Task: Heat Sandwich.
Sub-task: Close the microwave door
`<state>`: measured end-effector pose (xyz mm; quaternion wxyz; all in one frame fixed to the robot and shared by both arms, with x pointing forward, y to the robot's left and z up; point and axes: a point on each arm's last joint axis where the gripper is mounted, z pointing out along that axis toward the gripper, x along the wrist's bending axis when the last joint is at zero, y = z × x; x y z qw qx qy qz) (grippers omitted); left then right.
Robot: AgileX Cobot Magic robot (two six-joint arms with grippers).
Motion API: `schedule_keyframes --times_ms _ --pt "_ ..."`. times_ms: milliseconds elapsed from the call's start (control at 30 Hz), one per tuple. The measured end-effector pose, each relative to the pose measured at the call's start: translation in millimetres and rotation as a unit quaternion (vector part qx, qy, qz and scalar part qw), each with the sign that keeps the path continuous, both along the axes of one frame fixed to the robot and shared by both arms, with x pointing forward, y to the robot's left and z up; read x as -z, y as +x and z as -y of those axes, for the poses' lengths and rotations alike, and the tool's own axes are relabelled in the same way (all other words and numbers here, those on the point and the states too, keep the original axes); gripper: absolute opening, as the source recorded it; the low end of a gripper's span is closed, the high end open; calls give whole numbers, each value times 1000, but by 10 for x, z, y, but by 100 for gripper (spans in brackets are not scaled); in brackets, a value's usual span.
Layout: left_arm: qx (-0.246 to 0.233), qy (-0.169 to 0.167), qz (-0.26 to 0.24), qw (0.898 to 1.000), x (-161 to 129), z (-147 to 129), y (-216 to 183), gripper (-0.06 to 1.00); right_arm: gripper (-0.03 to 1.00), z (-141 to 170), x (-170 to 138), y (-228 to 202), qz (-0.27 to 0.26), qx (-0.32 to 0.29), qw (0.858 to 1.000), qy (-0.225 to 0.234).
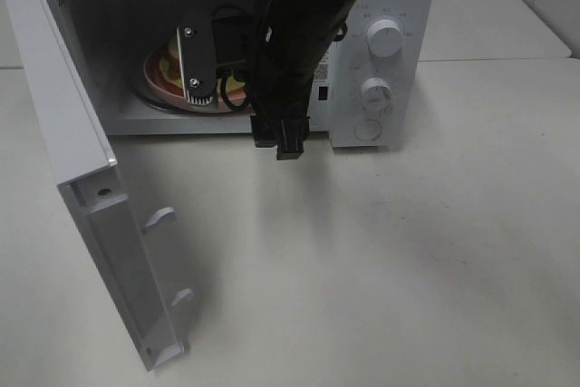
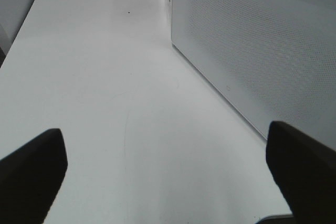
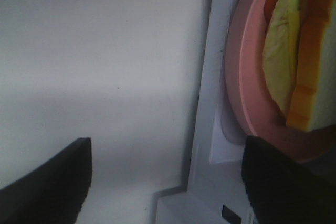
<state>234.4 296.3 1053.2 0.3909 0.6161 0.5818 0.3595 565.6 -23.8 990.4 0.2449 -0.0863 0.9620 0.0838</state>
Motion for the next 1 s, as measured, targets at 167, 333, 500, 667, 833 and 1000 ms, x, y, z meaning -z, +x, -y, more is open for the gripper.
schedule_keyframes --times_ms 167,333,500,667,833,1000 --pt "0 0 0 1000 0 0 0 97 76 98 -44 -107 -6 12 1000 2" --pt "0 0 0 1000 0 0 0 97 76 198 -96 -218 -11 29 999 9" --pt "0 0 0 1000 0 0 0 97 76 300 -121 -331 -21 57 998 20" --pt "0 0 0 1000 0 0 0 97 76 433 -174 -479 -30 90 995 35" --pt "0 0 0 1000 0 0 0 97 76 561 -200 -622 -37 107 993 40" --pt "0 0 0 1000 0 0 0 97 76 697 -236 -774 -45 141 987 57"
